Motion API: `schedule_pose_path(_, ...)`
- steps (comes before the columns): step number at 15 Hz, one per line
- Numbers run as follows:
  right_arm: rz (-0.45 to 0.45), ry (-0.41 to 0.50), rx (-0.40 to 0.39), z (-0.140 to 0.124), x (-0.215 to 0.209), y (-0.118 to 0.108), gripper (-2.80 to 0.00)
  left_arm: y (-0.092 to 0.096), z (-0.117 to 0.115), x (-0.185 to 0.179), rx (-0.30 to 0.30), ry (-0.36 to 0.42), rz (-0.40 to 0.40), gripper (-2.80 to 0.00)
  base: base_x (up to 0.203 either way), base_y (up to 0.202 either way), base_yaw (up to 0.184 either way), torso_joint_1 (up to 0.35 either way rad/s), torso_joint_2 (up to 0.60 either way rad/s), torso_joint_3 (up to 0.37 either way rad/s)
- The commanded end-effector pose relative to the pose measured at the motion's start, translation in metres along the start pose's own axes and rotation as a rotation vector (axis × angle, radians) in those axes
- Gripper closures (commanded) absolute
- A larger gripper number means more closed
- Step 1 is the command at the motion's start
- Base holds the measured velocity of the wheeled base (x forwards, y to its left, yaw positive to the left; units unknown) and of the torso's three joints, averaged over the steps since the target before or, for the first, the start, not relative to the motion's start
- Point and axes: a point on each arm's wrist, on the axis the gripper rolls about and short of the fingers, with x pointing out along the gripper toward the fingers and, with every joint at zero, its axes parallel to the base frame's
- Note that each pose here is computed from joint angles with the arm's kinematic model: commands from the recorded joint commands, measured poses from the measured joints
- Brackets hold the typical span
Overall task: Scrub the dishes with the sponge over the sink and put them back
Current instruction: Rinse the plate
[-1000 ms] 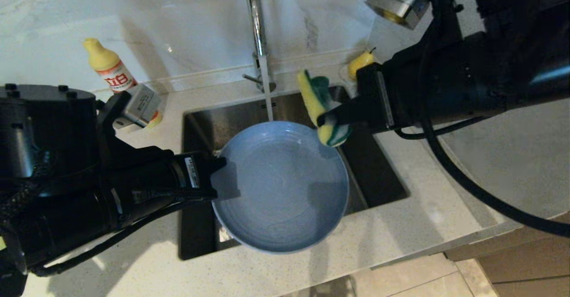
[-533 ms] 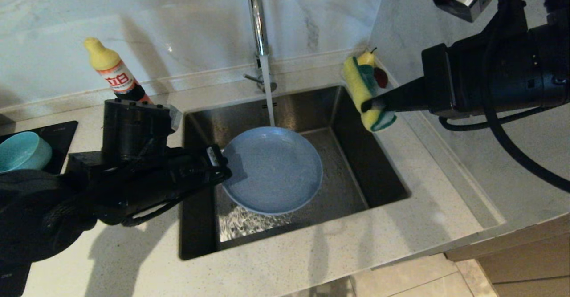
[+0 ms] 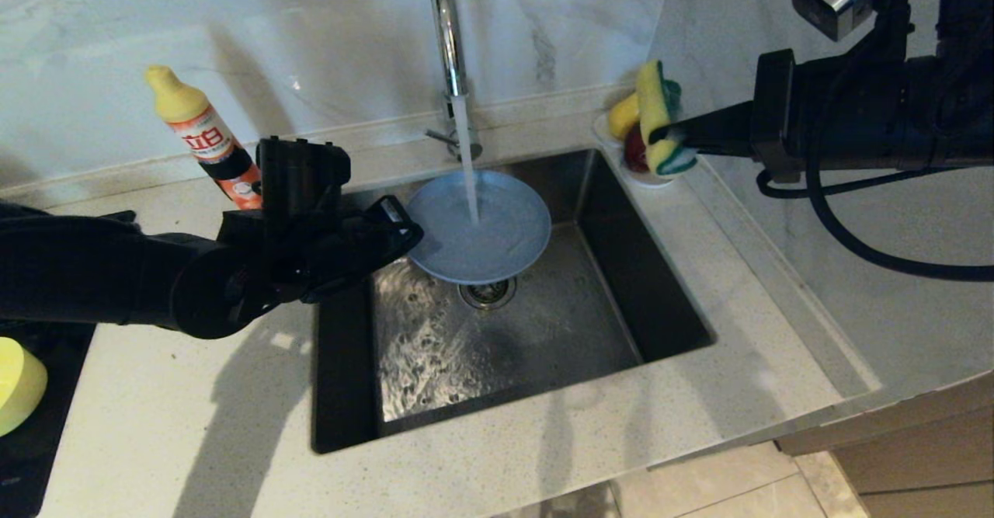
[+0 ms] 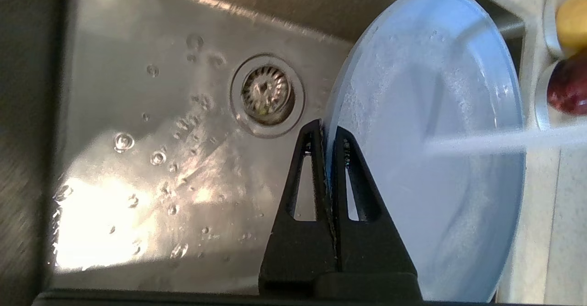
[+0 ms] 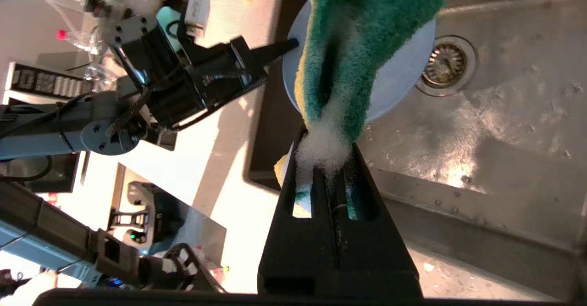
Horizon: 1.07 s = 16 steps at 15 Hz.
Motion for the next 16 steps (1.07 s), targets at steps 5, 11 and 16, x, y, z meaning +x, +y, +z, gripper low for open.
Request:
schedule_pose_path(5,-0.029,-0.003,0.031,-0.01,0.0,-0.017,0.0,-0.002,-0.007,0.034,0.05,-0.061,-0.099,0.0,0.0,0.0,0.0,0.0,0.0,0.0)
schedule_pose_path(11,-0.003,0.01,0.034,-0.01,0.003,-0.018,0.0,-0.003,-0.01,0.044,0.06,-0.036,-0.163,0.0,0.0,0.0,0.0,0.0,0.0,0.0)
schedule_pose_path(16,-0.002,0.015,0.036,-0.011,0.004,-0.019,0.0,-0.001,-0.016,0.048,0.053,0.011,-0.177,0.0,0.0,0.0,0.0,0.0,0.0,0.0)
